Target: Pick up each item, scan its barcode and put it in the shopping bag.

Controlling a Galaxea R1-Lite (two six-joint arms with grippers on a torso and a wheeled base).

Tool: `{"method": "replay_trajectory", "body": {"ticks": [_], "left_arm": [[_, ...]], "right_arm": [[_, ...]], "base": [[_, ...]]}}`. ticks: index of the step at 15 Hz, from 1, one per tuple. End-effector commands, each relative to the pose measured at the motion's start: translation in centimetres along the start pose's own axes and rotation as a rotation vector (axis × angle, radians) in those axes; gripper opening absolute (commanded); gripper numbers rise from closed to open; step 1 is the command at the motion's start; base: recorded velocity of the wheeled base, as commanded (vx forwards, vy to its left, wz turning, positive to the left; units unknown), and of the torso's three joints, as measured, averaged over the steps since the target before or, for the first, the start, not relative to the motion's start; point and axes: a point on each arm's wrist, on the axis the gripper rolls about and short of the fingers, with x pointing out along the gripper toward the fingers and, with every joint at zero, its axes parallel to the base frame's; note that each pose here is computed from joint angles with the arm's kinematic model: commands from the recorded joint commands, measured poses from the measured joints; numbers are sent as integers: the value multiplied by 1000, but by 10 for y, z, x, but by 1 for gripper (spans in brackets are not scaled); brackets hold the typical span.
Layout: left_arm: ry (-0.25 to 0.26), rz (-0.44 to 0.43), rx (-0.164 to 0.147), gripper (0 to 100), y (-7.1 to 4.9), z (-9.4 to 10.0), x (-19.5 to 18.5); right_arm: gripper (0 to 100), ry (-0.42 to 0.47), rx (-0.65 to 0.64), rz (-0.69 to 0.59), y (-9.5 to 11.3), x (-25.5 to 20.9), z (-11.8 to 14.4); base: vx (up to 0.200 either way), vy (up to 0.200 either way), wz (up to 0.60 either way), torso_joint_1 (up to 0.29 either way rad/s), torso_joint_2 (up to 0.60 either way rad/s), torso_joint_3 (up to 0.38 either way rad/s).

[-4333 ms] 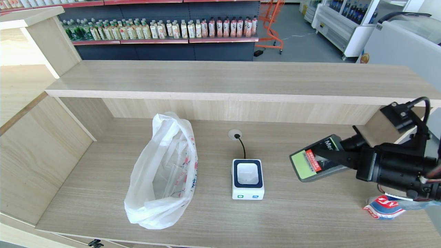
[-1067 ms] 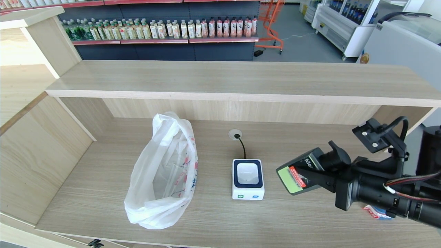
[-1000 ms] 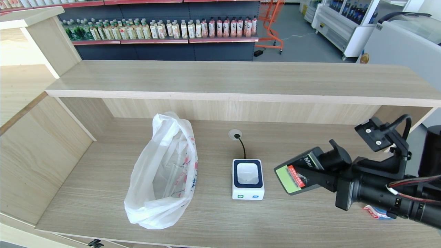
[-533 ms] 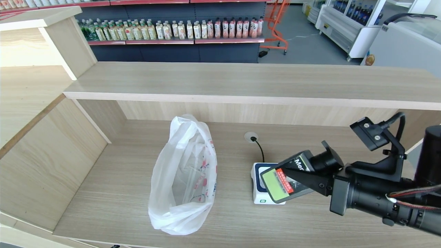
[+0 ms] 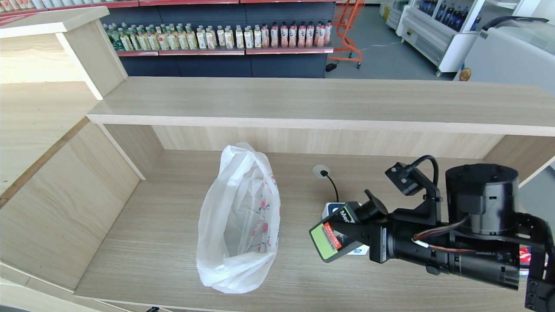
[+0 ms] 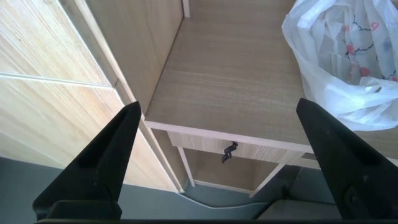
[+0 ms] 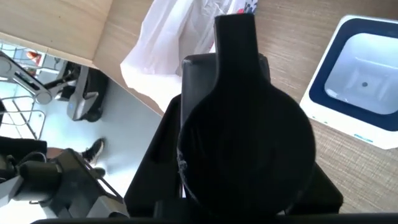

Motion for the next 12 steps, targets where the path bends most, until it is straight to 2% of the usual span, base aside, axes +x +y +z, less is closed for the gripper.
{"method": "replay_trajectory", "body": {"ticks": [1, 7, 9, 12], "left_arm": [[0, 1, 0, 100, 0, 0, 0], [0, 1, 0, 100, 0, 0, 0], [0, 1, 0, 100, 0, 0, 0], [0, 1, 0, 100, 0, 0, 0]], "right_arm": [[0, 33, 5, -8, -4, 25, -1], [0, 48, -2, 28, 1, 74, 6], [0, 65, -6, 151, 1, 84, 9], [0, 63, -63, 165, -10, 105, 0]], "base": [[0, 0, 0, 0, 0, 0], [0, 0, 0, 0, 0, 0], [0, 0, 0, 0, 0, 0], [0, 0, 0, 0, 0, 0]]}}
